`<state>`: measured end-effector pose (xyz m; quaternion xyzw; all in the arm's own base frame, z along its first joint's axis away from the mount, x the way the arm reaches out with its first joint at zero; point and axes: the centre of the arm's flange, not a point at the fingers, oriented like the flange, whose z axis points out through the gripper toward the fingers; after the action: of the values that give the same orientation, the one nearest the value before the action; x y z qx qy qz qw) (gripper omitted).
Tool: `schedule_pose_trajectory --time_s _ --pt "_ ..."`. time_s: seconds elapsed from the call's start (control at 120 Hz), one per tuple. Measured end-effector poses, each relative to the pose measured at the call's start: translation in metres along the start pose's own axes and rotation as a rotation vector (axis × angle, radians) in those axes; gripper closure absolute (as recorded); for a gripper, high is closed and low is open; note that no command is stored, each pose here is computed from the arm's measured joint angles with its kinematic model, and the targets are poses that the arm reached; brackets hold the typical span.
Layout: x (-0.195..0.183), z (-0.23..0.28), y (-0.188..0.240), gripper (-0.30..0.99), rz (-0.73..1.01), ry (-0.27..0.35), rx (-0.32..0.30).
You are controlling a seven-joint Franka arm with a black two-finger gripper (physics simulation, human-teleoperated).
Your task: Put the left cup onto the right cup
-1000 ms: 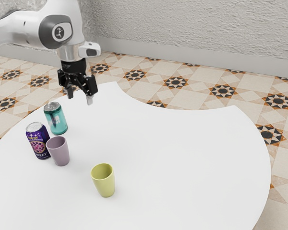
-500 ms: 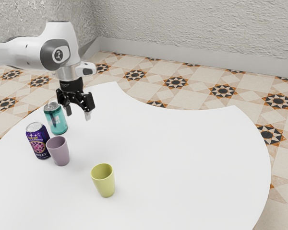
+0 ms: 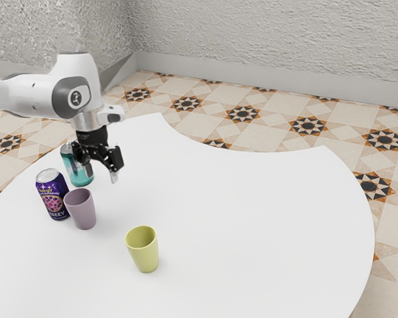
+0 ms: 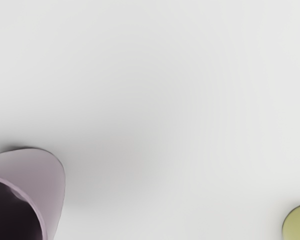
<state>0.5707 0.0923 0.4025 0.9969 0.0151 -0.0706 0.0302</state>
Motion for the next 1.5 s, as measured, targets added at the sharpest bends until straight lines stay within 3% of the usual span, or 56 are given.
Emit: schedule_pose_trajectory --time_s 0.7,1.5 --pt "-0.020 0.036 -0.035 0.08 -0.057 -0.042 0.000" --pt "0.000 0.077 -0.065 0.12 -0.079 -0.041 0.019"
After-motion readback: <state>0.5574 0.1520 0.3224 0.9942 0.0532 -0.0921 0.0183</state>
